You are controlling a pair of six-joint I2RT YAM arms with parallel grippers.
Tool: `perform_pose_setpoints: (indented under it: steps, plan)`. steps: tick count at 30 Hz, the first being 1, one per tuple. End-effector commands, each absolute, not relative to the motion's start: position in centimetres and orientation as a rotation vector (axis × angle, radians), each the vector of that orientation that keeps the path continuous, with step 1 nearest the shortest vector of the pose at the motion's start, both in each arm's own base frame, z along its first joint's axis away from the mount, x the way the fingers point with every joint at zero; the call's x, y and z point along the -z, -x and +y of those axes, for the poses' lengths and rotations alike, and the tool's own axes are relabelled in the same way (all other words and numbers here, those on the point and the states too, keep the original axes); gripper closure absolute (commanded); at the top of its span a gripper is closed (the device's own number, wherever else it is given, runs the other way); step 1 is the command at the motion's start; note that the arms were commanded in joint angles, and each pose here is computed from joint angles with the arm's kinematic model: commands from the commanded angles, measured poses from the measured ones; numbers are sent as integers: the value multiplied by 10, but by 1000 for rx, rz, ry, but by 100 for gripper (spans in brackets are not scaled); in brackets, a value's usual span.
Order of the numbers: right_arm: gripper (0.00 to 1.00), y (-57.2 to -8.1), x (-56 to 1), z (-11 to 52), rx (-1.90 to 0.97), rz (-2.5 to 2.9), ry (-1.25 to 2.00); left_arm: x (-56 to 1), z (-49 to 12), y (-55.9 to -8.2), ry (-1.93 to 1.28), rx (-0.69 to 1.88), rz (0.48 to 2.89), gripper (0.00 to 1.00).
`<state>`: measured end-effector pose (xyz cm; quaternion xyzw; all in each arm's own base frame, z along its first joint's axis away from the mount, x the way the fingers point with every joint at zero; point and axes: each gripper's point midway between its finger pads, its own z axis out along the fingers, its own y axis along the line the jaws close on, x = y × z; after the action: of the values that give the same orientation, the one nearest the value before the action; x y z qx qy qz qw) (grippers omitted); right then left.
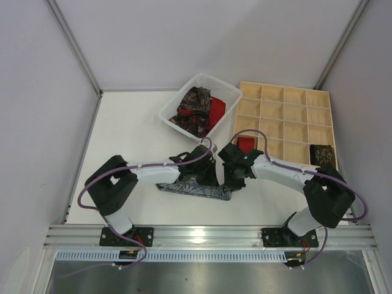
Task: Roll the ties
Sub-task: Roll the tie
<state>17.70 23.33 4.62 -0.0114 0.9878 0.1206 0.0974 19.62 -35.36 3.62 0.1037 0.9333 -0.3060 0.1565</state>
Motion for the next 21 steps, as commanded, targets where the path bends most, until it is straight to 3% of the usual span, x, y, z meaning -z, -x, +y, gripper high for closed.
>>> perform_pose_setpoints:
  steps: [1, 10, 21]
  plan:
    - [100, -176, -38, 232, -309, 2951, 77, -55, -331, -217, -269, 819, 2599, 95]
    - [100, -188, -51, 234, -231, 2921, 113, -23, -294, -217, -184, 731, 2672, 97]
    - [100, -183, -40, 263, -114, 2950, 222, -6, -307, -192, -149, 831, 2712, 99]
